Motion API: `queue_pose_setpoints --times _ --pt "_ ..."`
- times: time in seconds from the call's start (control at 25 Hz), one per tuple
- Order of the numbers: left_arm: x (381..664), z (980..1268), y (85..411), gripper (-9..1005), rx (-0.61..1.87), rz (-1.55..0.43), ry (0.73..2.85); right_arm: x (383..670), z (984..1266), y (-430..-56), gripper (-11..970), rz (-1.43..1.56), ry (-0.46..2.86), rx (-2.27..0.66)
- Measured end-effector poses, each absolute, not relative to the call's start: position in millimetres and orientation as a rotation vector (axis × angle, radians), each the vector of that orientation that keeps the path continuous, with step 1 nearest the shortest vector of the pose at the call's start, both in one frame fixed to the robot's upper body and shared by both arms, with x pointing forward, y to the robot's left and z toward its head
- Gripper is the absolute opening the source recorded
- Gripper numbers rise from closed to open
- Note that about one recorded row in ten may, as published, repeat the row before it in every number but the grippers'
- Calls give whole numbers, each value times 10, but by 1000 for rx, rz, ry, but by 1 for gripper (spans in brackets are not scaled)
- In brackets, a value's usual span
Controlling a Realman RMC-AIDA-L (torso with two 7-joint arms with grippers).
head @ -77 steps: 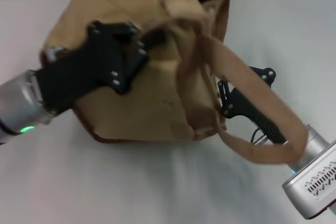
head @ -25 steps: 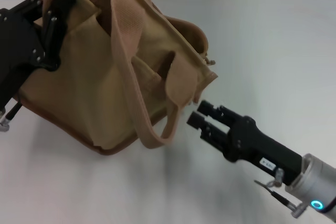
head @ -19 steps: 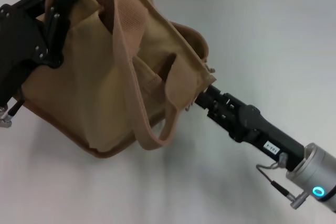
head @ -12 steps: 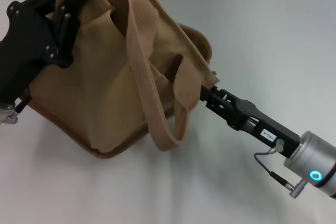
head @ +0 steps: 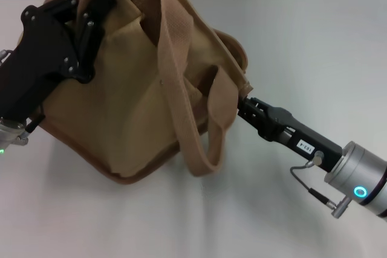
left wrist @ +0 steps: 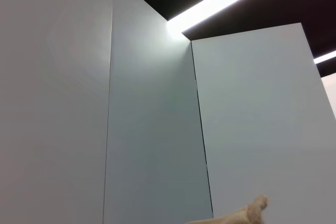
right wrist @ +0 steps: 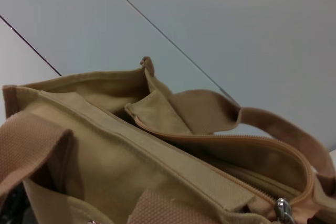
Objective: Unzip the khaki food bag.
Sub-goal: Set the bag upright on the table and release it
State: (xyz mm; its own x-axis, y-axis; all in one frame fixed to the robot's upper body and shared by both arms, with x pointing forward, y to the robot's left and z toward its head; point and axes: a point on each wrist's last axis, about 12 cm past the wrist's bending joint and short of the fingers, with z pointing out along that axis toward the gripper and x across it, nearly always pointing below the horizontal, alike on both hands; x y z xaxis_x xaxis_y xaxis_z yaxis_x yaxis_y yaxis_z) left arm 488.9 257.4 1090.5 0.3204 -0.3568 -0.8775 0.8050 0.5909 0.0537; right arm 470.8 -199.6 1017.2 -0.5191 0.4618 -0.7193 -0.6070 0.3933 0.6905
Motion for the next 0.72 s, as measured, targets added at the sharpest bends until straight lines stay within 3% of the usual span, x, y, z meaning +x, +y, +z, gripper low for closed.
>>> queue_pose_setpoints --times 0.04,0.12,0.36,0.52,0.72 --pt "4888 10902 2575 60 544 -815 967 4726 10170 -2009 372 1319 1649 -130" --pt "4878 10887 2580 60 538 -814 975 4757 10169 -2033 209 1296 1651 -121" --pt "4834 10796 2629 59 458 -798 1025 4844 10196 -2139 42 1216 1623 -117" --pt "4809 10713 2675 65 379 -786 1081 5043 10311 -2251 38 1160 1591 -166" --pt "4952 10581 2669 95 271 -800 1240 5512 10637 -2370 32 1073 1514 -215"
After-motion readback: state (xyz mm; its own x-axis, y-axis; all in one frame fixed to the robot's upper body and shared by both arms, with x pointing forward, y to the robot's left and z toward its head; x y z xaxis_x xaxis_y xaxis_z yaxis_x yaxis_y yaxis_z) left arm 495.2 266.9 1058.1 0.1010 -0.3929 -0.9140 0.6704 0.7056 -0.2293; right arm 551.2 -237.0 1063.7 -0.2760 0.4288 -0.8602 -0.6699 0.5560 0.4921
